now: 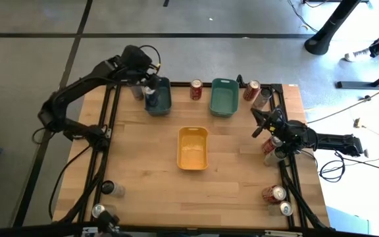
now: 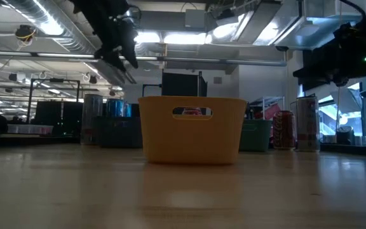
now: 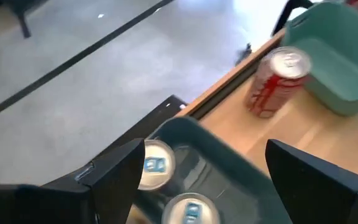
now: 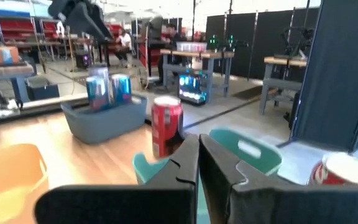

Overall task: Sort soda cans
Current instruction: Put the right blue soda can into the blue bin

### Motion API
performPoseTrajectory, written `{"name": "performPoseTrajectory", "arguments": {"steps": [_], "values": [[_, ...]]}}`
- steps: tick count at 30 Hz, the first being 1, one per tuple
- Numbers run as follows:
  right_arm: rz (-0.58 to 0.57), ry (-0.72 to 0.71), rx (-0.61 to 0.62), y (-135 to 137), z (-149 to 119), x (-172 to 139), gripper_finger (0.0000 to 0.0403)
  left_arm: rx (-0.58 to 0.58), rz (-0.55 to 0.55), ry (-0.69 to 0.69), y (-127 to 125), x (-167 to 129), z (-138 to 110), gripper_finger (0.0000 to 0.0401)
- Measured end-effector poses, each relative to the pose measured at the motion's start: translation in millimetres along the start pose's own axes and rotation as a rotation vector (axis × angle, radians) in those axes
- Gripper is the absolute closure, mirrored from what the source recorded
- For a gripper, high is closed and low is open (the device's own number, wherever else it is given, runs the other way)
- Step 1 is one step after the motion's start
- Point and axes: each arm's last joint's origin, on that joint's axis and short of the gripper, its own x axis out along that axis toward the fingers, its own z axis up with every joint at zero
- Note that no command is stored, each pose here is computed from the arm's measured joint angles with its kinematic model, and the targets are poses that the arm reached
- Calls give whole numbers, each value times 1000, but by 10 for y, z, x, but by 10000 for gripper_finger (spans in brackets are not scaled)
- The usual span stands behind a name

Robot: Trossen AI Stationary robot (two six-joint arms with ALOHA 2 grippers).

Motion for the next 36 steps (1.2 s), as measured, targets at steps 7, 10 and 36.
{"name": "performPoseTrajectory", "arguments": {"steps": [7, 10, 36], "values": [[64, -65, 34, -14, 250, -29, 388, 74, -63, -35, -218, -31, 11, 80], [96, -101, 56, -27, 388, -52, 388, 124, -87, -40, -310, -21, -6, 81], [594, 506, 9, 386, 1684, 321, 388, 139, -502, 194, -881, -181, -280, 81]]}}
